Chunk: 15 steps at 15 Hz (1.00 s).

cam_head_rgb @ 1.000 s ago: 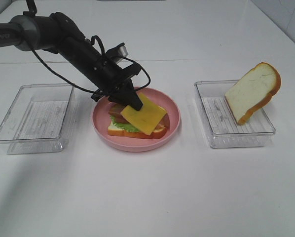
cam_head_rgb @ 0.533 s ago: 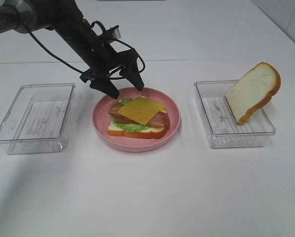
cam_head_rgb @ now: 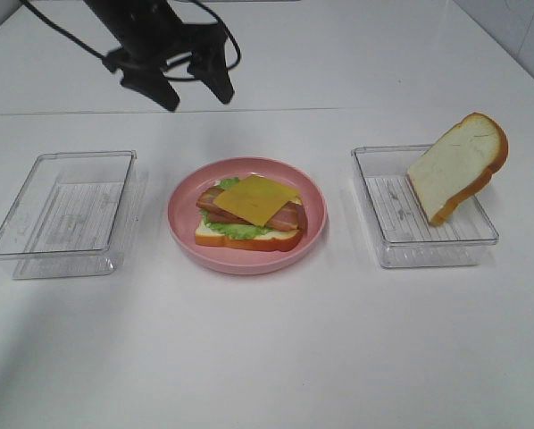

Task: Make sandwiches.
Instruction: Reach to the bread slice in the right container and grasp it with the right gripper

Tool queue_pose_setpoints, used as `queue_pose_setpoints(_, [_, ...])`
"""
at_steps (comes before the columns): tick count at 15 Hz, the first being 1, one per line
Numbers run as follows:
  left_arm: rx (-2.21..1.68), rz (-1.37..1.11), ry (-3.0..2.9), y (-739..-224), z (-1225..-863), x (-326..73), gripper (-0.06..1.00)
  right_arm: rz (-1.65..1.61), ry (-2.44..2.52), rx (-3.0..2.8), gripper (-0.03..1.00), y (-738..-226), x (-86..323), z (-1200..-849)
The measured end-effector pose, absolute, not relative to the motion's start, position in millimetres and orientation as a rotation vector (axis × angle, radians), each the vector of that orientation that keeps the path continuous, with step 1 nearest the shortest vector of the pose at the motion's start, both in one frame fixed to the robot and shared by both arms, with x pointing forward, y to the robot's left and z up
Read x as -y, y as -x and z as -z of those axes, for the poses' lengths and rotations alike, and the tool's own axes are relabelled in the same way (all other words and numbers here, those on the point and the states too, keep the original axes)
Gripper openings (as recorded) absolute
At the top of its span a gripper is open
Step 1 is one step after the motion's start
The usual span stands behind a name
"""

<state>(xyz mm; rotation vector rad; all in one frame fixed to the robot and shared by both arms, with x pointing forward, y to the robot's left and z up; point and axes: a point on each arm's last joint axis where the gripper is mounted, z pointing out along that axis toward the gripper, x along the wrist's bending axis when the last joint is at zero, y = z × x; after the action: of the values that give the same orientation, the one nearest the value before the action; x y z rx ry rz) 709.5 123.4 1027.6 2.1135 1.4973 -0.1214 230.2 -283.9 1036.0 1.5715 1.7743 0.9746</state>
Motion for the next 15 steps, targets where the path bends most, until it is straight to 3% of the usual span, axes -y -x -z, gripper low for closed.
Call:
queue_pose_setpoints(5, [-1.361,-0.270,-2.053,-660.1,-1158.9,-152.1,0.78,-0.976,-1.571,-1.774,0.98,-230.2,283.8,-1036.1])
queue_pose_setpoints(7, [-1.355,-0.466,-1.992,-630.0,-1209.5,-171.3,0.87,-0.976,-1.571,-1.774,0.98,-230.2,283.8,-1036.1])
queue_pose_setpoints(8, [-1.354,-0.620,-1.901,-595.3,-1254.5,-189.8,0.97,-0.976,-1.572,-1.775,0.98,-230.1,283.8,-1036.1])
queue_pose_setpoints(12, [-1.256,-0.799,-1.724,-505.5,-1329.0,-221.6,0.99,-0.976,-1.572,-1.775,0.98,-230.1,283.8,-1036.1])
queue_pose_setpoints(15, [-1.226,-0.881,-1.685,-437.7,-1343.6,-245.4,0.99,-0.976,-1.572,-1.775,0.98,-230.1,283.8,-1036.1])
